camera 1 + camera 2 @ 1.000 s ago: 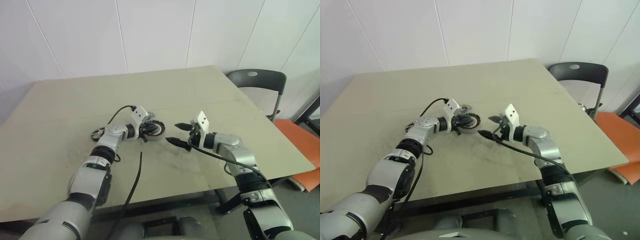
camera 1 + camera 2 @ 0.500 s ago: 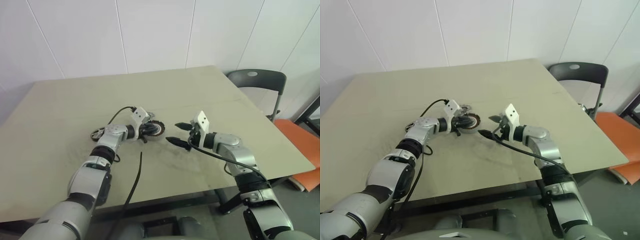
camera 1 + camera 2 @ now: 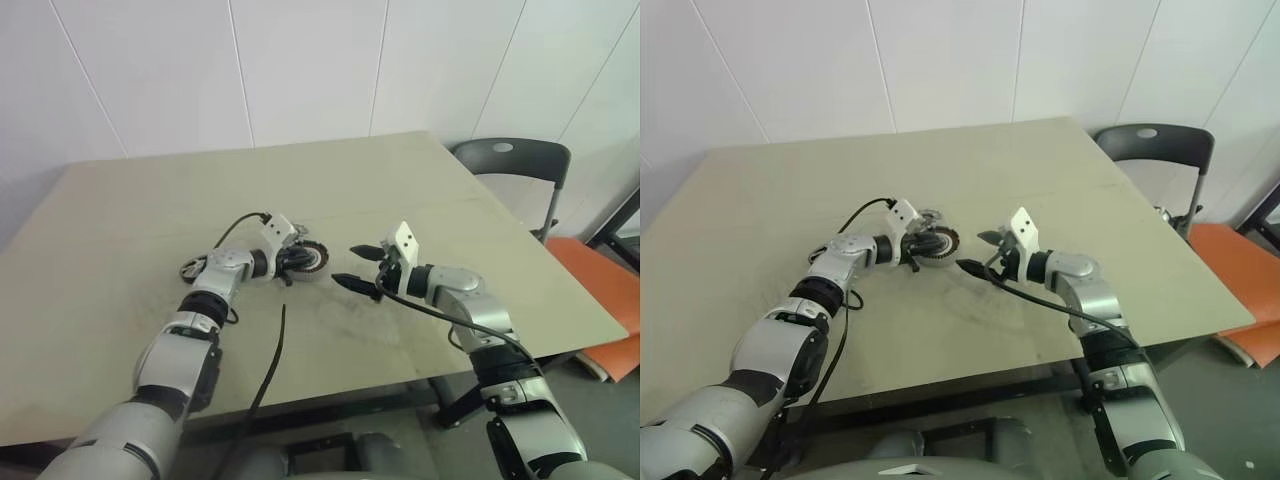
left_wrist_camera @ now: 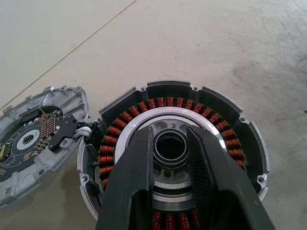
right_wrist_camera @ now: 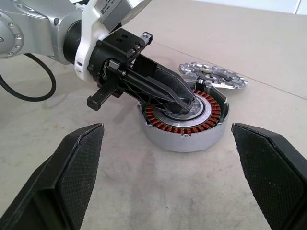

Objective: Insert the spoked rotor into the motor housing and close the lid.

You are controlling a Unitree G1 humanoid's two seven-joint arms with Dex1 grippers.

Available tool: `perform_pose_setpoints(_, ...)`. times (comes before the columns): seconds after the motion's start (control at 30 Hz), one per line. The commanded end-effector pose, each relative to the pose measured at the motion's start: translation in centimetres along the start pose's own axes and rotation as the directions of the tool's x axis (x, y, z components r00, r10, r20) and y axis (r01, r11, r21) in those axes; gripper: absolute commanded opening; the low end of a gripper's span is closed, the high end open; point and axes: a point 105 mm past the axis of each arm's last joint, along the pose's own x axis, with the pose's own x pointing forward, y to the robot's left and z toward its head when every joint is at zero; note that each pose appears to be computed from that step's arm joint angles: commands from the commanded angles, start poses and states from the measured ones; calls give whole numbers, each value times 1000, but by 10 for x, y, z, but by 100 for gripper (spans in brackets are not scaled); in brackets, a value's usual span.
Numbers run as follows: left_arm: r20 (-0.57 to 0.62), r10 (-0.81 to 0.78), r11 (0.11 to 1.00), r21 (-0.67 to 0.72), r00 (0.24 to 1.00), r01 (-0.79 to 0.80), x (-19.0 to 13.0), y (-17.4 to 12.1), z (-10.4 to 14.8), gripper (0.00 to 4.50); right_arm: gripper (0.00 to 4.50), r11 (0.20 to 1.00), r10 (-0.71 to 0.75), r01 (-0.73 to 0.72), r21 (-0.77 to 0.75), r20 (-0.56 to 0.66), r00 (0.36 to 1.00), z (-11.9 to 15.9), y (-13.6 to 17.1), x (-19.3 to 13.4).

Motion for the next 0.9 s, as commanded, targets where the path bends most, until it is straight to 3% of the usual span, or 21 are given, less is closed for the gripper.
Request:
perform_pose_setpoints(0.03, 2, 31, 998, 51, 1000, -31, -6, 10, 10, 70, 450, 999, -4, 7, -51, 63, 998, 20, -2, -1)
perform_pose_setpoints(0.8, -46, 41, 996, 84, 998, -37, -9, 12, 3, 70, 450, 999, -8, 11, -53, 69, 998, 21, -4, -2)
perform_pose_setpoints(0.9, 37, 18, 999, 38, 999, -19, -5, 8, 18, 70, 450, 998, -8, 12, -54, 70, 997, 21, -3, -2)
